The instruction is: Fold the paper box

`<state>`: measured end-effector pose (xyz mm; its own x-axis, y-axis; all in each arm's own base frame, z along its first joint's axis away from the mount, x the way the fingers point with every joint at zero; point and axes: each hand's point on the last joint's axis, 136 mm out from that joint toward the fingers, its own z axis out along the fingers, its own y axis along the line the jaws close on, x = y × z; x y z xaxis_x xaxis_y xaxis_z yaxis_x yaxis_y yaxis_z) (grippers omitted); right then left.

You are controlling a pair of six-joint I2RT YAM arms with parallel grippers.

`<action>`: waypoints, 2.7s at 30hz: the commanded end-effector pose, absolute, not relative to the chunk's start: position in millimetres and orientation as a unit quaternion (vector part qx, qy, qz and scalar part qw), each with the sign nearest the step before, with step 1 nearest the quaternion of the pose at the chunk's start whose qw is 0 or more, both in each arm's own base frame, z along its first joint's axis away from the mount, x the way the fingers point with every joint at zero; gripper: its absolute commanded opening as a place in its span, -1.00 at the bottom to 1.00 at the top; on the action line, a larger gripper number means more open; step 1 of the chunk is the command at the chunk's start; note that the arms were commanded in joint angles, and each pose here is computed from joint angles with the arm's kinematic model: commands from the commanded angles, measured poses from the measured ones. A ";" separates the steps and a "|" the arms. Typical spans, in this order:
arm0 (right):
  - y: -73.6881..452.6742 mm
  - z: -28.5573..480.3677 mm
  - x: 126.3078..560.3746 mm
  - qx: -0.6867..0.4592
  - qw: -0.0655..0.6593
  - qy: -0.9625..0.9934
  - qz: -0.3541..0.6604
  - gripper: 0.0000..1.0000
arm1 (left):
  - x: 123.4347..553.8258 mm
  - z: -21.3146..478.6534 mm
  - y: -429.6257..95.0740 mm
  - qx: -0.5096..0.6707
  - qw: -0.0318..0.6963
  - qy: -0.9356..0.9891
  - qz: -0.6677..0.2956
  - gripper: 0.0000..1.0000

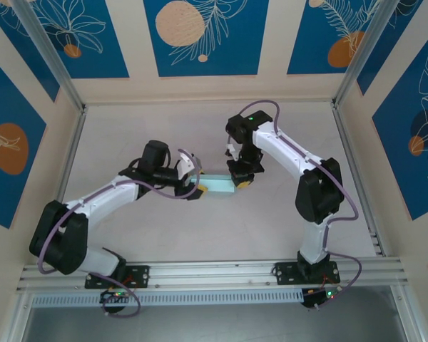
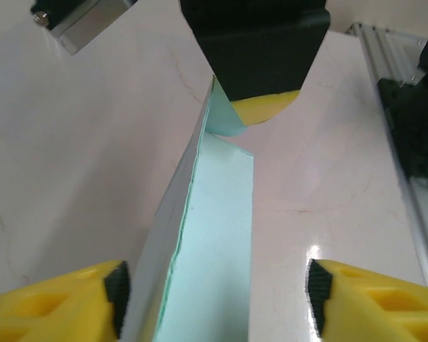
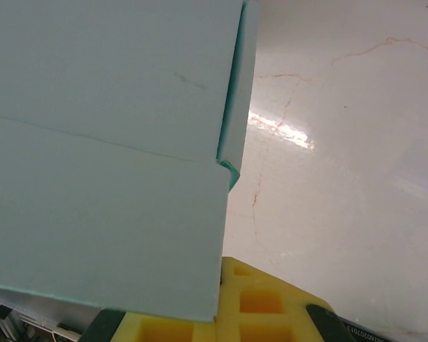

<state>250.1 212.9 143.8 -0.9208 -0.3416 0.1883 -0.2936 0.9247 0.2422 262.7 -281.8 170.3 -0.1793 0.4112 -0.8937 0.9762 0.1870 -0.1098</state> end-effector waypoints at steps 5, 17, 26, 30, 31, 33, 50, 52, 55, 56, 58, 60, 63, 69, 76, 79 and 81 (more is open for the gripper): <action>217.2 148.1 251.8 0.180 0.123 -0.971 -0.093 -1.00 | 280.7 151.0 -283.3 0.500 0.384 0.685 -0.366 -0.16; 225.4 157.0 263.4 0.189 0.097 -0.972 -0.099 -0.29 | 287.6 129.0 -281.1 0.480 0.361 0.708 -0.371 -0.68; 227.2 189.1 276.1 0.177 0.015 -0.973 -0.146 -0.05 | 289.3 124.5 -280.6 0.484 0.352 0.713 -0.366 -0.75; 228.4 200.0 284.8 0.144 -0.044 -0.965 -0.213 -0.04 | 287.1 130.6 -280.2 0.487 0.359 0.707 -0.367 -0.76; 230.2 201.3 286.7 0.135 -0.058 -0.961 -0.235 0.00 | 287.0 131.1 -279.9 0.488 0.360 0.707 -0.364 -0.75; 232.2 203.1 288.4 0.121 -0.074 -0.951 -0.276 0.05 | 287.7 129.8 -278.9 0.489 0.360 0.710 -0.358 -0.75; 243.9 166.0 305.7 0.137 -0.128 -0.941 -0.281 0.38 | 286.7 131.3 -281.7 0.501 0.360 0.713 -0.333 -0.73; 245.9 160.5 305.5 0.138 -0.122 -0.946 -0.268 0.39 | 286.9 129.6 -282.7 0.502 0.358 0.714 -0.332 -0.73; 244.4 149.4 304.1 0.125 -0.106 -0.956 -0.243 0.37 | 287.2 127.4 -283.3 0.502 0.356 0.715 -0.330 -0.73; 244.0 147.5 302.7 0.121 -0.102 -0.958 -0.238 0.35 | 287.9 127.4 -283.1 0.502 0.357 0.716 -0.328 -0.73; 244.1 144.4 298.5 0.115 -0.096 -0.962 -0.226 0.29 | 288.8 126.4 -282.8 0.502 0.358 0.718 -0.323 -0.74; 246.0 143.9 294.3 0.111 -0.093 -0.965 -0.218 0.18 | 288.9 125.8 -282.5 0.503 0.359 0.719 -0.318 -0.74; 248.4 144.9 289.0 0.111 -0.090 -0.968 -0.204 0.14 | 289.5 125.4 -281.4 0.505 0.359 0.721 -0.311 -0.74; 246.8 151.5 287.7 0.116 -0.101 -0.974 -0.168 0.13 | 288.6 126.4 -281.0 0.508 0.363 0.719 -0.306 -0.75; 242.8 144.3 288.1 0.108 -0.102 -0.977 -0.151 -0.07 | 288.0 125.4 -282.4 0.512 0.363 0.716 -0.305 -0.75; 240.2 141.6 288.6 0.107 -0.103 -0.978 -0.144 -0.26 | 288.1 125.4 -282.7 0.514 0.363 0.715 -0.304 -0.75; 238.4 138.4 288.0 0.109 -0.102 -0.979 -0.139 -0.40 | 287.7 125.6 -283.4 0.515 0.362 0.715 -0.304 -0.75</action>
<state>293.7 238.7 144.6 -0.9510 -0.1762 -0.2539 -0.2437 0.9329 0.2652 290.3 -282.8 125.9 -0.2216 0.4898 -0.8432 0.9530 0.2920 -0.0808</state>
